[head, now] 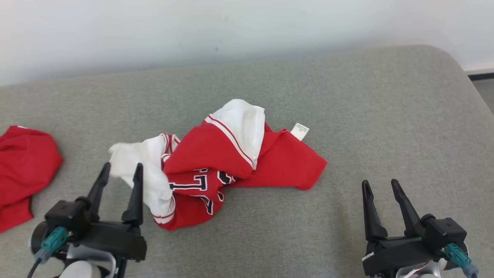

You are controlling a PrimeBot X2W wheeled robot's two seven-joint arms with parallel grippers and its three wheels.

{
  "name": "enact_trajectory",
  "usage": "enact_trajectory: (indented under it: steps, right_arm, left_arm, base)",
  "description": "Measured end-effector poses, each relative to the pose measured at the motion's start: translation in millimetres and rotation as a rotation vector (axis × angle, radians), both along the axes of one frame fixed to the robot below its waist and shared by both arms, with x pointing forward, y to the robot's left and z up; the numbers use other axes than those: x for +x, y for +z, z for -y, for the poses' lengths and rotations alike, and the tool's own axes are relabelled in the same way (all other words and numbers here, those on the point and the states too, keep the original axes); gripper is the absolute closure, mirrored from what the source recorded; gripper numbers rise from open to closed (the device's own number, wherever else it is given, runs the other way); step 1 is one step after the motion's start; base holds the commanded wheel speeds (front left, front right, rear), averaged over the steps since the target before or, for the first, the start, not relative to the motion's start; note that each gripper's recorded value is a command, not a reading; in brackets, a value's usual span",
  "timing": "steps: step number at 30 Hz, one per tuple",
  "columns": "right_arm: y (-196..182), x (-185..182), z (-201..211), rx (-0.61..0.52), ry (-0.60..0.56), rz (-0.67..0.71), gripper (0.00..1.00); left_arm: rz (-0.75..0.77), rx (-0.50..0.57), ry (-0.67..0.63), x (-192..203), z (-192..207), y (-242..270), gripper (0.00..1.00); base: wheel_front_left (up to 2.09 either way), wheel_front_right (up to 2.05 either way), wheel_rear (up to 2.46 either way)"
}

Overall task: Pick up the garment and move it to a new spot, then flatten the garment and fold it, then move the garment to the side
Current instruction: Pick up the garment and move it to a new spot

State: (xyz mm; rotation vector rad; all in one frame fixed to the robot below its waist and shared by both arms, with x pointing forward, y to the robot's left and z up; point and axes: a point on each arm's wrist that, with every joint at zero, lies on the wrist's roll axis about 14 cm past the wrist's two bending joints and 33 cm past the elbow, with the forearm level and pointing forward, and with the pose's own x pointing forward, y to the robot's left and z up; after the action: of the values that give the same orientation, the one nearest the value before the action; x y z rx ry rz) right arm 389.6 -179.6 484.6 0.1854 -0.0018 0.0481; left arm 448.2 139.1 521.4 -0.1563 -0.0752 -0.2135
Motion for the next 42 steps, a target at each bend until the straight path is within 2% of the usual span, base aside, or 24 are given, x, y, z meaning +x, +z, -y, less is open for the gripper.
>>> enact_trajectory:
  steps: [7,15,29,42]
  right_arm:
    - [8.7,0.1,-12.7,-0.006,0.04,0.018,0.0]
    - [14.9,0.4,-25.2,-0.011,0.078,0.029,0.0]
    - [10.8,-0.9,-35.7,-0.009,0.11,0.012,0.0]
    - [7.0,-3.3,-36.0,-0.01,0.112,-0.004,0.0]
  left_arm:
    - [0.099,0.071,0.095,-18.0,-35.7,27.1,0.0]
    - [0.125,0.156,0.194,-46.3,-68.6,31.5,0.0]
    - [0.068,0.073,0.201,-69.2,-71.3,12.0,0.0]
    - [0.034,0.065,0.201,-71.1,-71.6,-1.0,0.0]
  base:
    - [0.0,0.0,0.0]
    - [0.0,0.0,0.0]
    - [0.0,0.0,0.0]
    - [0.0,0.0,0.0]
